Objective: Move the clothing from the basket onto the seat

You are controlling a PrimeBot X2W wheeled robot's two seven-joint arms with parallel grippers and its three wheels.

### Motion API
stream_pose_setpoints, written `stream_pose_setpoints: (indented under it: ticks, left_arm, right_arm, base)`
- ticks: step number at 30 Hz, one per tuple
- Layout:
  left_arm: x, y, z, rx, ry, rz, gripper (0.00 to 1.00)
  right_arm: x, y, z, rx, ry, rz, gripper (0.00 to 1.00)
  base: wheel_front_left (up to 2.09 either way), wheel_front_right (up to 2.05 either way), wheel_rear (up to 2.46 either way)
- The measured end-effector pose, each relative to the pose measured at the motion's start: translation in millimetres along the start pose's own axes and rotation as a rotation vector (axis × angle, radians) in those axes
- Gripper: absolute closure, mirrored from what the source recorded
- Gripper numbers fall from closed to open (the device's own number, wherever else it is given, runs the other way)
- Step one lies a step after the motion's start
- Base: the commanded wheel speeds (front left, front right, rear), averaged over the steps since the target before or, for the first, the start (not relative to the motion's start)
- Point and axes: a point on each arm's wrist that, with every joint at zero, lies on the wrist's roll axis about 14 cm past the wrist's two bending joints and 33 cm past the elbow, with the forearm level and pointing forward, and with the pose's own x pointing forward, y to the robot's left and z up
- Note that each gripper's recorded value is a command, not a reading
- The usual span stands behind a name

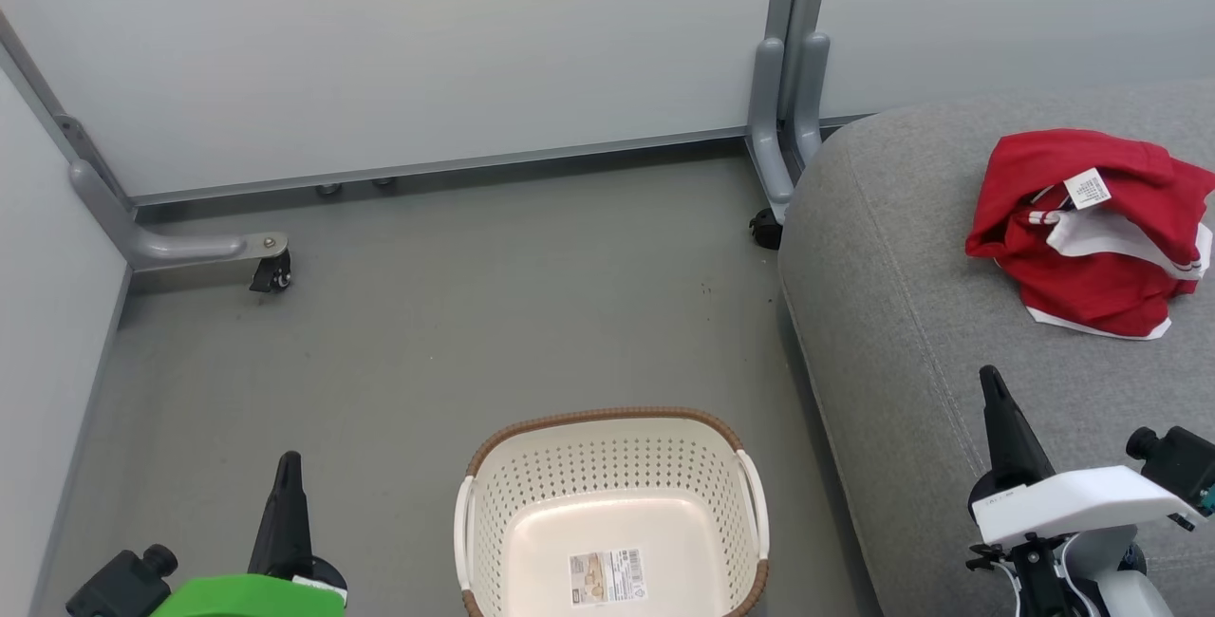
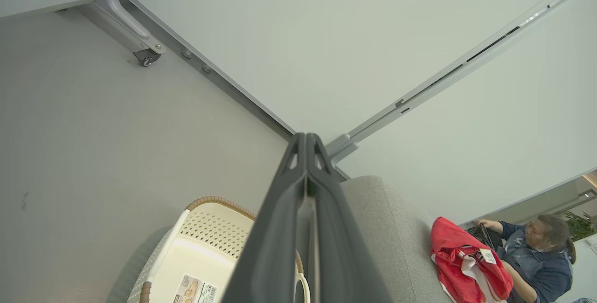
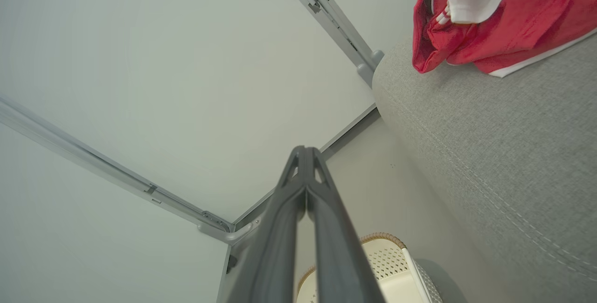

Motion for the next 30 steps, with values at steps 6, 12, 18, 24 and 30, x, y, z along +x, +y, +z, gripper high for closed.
stream_pose_setpoints:
  ticks: [6,12,18,24,30]
  left_arm:
    - [4.2,-0.2,1.5,-0.063,0.005,0.003,1.0]
    - [8.7,-1.6,3.0,-0.124,0.008,0.003,1.0]
    - [12.3,-1.6,4.3,-0.181,0.01,0.005,1.0]
    - [16.3,-2.3,5.8,-0.238,0.013,0.005,1.0]
    - [20.1,-3.3,7.6,-0.29,0.014,0.003,1.0]
  right_arm:
    - [1.4,-4.1,1.1,0.072,0.002,-0.018,1.0]
    - [3.2,-6.2,1.7,0.143,0.003,-0.029,1.0]
    - [4.1,-8.4,1.1,0.212,0.004,-0.04,1.0]
    - [6.5,-9.8,2.7,0.278,0.003,-0.046,1.0]
    - [6.7,-12.7,2.7,0.339,0.001,-0.057,1.0]
  base:
    - [0.0,0.0,0.0]
    - [0.0,0.0,0.0]
    - [0.0,0.0,0.0]
    - [0.0,0.0,0.0]
    - [0.0,0.0,0.0]
